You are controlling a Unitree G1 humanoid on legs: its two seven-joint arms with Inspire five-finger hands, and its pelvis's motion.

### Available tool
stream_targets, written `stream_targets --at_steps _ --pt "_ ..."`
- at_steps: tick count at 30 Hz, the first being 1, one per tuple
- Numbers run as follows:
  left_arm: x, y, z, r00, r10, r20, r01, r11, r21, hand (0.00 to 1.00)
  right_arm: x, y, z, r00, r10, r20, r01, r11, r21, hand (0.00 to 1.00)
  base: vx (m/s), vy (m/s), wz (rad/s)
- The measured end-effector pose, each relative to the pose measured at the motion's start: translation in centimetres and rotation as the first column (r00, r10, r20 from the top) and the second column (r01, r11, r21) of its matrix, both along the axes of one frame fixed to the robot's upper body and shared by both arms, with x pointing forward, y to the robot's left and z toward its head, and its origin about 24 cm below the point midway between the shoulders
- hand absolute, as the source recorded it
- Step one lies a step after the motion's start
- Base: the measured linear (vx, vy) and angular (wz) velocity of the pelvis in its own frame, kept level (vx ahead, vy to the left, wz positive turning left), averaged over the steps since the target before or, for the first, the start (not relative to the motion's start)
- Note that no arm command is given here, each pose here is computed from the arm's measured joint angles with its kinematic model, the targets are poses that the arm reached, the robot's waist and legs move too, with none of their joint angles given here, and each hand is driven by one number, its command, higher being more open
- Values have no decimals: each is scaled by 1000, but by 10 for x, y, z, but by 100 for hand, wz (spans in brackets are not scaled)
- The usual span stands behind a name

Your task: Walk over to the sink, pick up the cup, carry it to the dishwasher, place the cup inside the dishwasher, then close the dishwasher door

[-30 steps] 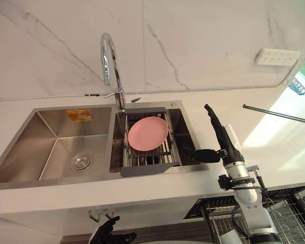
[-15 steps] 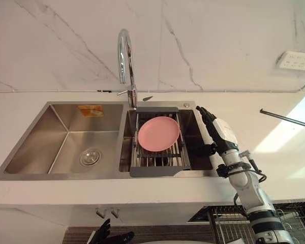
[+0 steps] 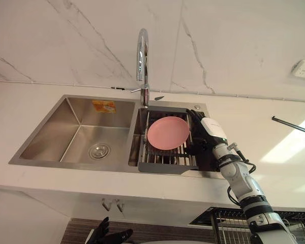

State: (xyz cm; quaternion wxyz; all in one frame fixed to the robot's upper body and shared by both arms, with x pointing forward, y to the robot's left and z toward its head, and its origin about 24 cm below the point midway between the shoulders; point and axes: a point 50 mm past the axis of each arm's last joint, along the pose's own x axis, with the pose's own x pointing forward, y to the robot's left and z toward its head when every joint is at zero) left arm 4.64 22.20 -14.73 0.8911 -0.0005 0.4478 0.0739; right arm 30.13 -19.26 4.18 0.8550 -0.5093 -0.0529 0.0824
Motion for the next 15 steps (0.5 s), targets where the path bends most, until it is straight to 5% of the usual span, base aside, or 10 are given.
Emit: stream_targets --at_steps 15 --pt "5 1 3 1000 -6 25 6 1000 3 100 18 8 2 1000 29 9 -27 978 -208 100 -9 7 2"
